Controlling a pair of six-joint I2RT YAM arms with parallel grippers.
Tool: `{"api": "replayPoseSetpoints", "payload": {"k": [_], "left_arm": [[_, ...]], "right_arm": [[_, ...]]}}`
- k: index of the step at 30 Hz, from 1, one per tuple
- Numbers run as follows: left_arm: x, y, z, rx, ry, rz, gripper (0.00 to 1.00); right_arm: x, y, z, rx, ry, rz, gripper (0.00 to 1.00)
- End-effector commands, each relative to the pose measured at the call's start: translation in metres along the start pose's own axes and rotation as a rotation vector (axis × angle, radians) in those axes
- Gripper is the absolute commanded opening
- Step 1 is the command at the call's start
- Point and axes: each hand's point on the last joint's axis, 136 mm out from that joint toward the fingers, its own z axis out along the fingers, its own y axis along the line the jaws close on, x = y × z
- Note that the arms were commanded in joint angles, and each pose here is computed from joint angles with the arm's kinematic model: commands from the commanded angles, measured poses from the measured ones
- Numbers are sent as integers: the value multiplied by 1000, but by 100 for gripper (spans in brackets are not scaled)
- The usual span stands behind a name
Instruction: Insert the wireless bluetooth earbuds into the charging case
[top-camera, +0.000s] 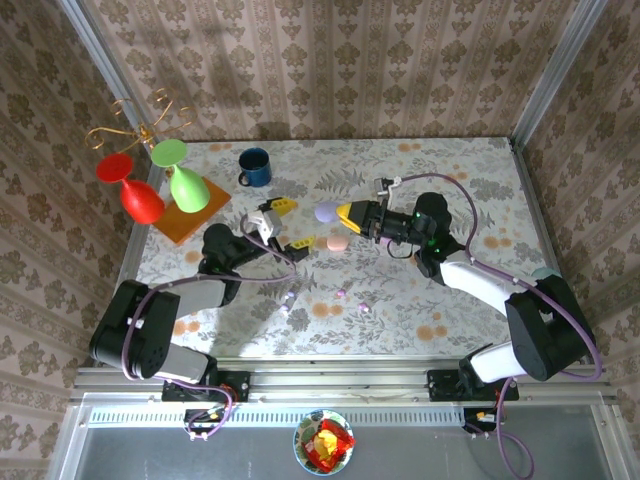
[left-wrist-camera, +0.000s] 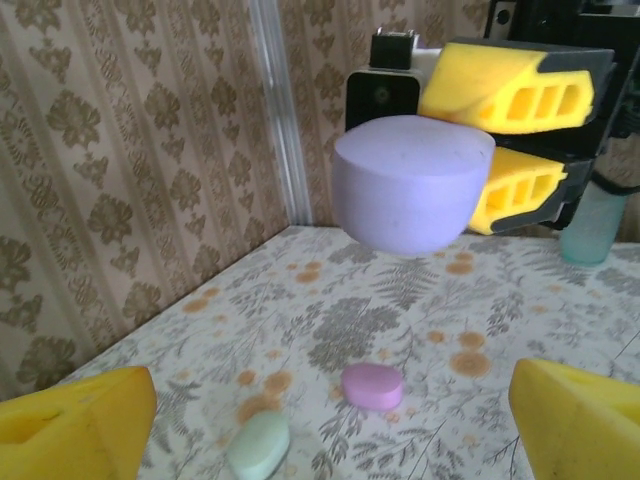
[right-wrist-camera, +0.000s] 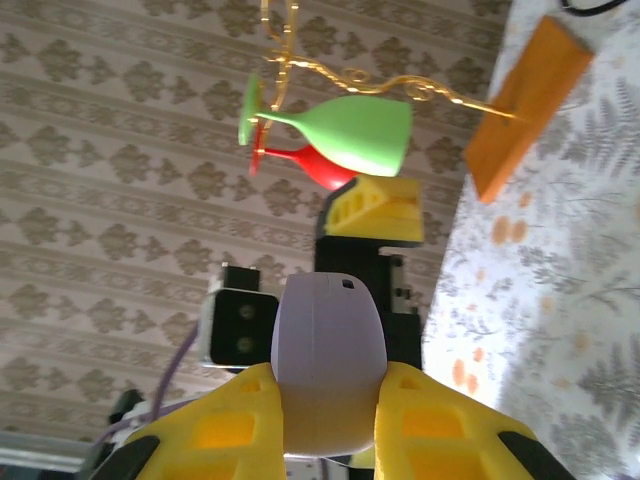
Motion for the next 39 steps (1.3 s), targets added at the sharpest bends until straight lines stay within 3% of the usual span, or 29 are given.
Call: {"api": "replayPoseSetpoints", "payload": {"k": [1,5,8,19,26,39], "left_arm": [[-30,-8,5,66,-89,52,92],[-35,-18,11,112,-102,72,89],[-40,-17,14,141,-105,-2,82],[-43,-30,28,233,-110,-47,71],[-45,-35,30,259,-112,-57,59],[-52,-30,27,238,-118,-85,54]], "right_arm": [[1,27,-3,-115,16,24,17],[0,37,0,-182,37,67,17],[0,39,4,-214,58,107,16],[14,30,19,-197,148,166,13],[19,26,23,-188,172,175,13],[23,21,21,-154,185,158,12]]}}
